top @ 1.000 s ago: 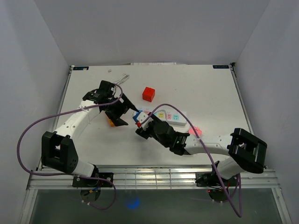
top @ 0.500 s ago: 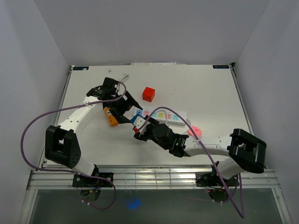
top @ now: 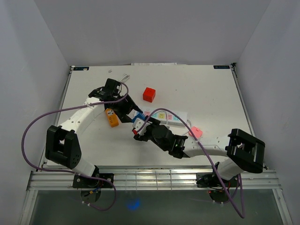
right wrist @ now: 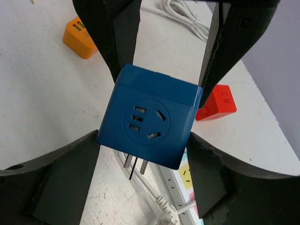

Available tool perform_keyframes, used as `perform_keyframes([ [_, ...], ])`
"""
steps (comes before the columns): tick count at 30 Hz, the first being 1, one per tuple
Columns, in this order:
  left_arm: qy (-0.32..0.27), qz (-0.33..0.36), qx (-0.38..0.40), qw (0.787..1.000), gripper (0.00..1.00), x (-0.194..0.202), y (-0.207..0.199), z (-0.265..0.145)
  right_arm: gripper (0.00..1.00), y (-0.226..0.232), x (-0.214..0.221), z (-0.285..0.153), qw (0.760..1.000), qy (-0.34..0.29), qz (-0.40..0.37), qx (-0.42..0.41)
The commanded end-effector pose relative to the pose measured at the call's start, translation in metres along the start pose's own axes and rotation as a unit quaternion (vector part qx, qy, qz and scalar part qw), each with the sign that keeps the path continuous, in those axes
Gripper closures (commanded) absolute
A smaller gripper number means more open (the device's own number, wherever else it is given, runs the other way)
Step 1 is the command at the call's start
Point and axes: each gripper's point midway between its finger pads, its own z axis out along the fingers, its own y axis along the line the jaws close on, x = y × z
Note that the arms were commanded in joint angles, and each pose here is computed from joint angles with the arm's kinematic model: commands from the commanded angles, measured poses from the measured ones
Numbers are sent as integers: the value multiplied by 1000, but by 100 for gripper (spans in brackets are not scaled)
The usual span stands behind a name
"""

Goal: Insert the plug

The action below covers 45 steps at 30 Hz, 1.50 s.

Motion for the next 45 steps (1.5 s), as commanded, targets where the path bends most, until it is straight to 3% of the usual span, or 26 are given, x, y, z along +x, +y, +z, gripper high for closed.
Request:
perform_keyframes([
  [1,16,37,40,998,100,12,-14,-4,19,-8,-37,5,998,-56,29,13],
  [6,0,77,67,995,100,10,-22,-10,4,6,-39,0,997,-58,42,-32],
  [12,-92,155,83,980,100,-13,-33,-29,2,27,-55,-13,986,-63,94,-126],
  [15,-146,209,100,962,100,-23,-40,-43,2,23,-62,-24,978,-69,131,-146],
  [20,-213,315,184,906,100,-15,-55,-72,2,8,-75,-44,968,-92,164,-168],
  [24,-297,338,202,870,100,-23,-53,-94,2,-2,-87,-59,956,-120,185,-193],
  [28,-346,412,227,812,100,-14,-58,-121,3,-20,-89,-64,942,-133,226,-210],
  [33,-341,517,241,748,100,6,-56,-128,3,-34,-88,-69,918,-135,272,-255],
  [36,-311,590,263,697,100,28,-53,-126,4,-41,-86,-66,914,-131,279,-264],
  [39,-313,629,251,666,100,31,-47,-126,4,-47,-85,-64,916,-130,281,-255],
  [45,-285,679,112,667,100,-5,-16,-104,4,-53,-86,-58,919,-129,276,-249],
])
